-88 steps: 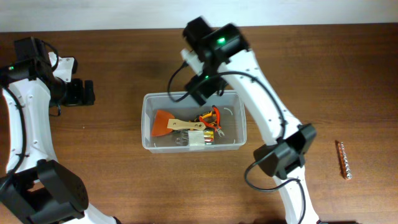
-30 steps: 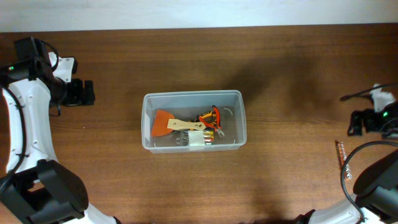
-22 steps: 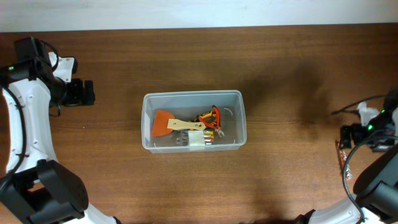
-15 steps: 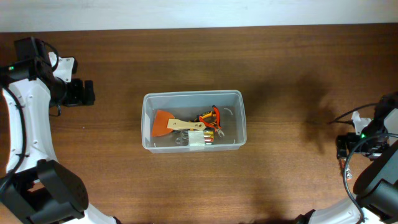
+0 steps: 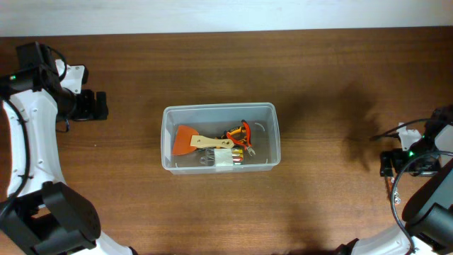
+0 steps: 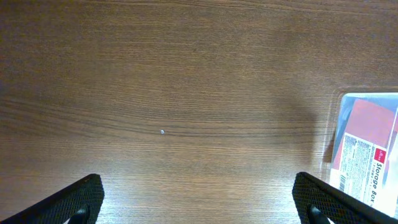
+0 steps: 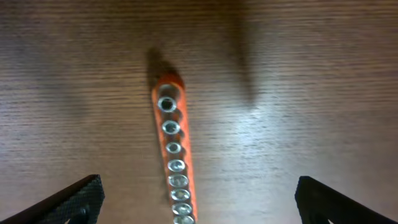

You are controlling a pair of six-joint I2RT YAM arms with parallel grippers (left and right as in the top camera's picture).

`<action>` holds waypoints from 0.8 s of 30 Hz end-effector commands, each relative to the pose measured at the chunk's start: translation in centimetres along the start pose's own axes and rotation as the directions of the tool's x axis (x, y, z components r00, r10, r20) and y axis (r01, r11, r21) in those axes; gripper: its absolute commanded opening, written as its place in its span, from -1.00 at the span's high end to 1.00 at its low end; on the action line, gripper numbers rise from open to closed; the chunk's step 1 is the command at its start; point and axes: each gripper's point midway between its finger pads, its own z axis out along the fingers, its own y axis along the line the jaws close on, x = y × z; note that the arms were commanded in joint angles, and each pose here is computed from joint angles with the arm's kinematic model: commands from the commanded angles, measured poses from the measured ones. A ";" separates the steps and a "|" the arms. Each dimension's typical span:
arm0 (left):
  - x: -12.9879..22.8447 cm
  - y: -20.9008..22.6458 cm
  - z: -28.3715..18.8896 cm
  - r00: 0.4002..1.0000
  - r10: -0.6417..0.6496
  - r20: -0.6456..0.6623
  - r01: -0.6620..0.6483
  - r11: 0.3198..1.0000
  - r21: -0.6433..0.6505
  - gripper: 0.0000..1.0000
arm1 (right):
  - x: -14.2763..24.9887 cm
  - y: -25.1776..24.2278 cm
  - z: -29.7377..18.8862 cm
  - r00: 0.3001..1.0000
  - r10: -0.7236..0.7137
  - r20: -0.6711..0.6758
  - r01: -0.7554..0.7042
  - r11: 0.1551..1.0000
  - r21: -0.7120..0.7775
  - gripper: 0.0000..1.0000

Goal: Pack container
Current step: 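Lower the right gripper onto the end of the orange socket rail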

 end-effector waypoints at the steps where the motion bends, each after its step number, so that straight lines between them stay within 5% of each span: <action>1: 0.2 0.1 0.4 1.000 -0.019 -0.008 0.019 1.000 0.014 -0.98 | 0.2 1.1 0.8 1.000 -0.019 0.000 0.019 0.999 -0.044 -0.97; 24: 0.2 0.1 0.4 1.000 -0.019 -0.008 0.019 1.000 0.014 -0.98 | 1.4 -0.2 1.9 0.999 0.033 0.016 -0.031 0.996 -0.078 -0.97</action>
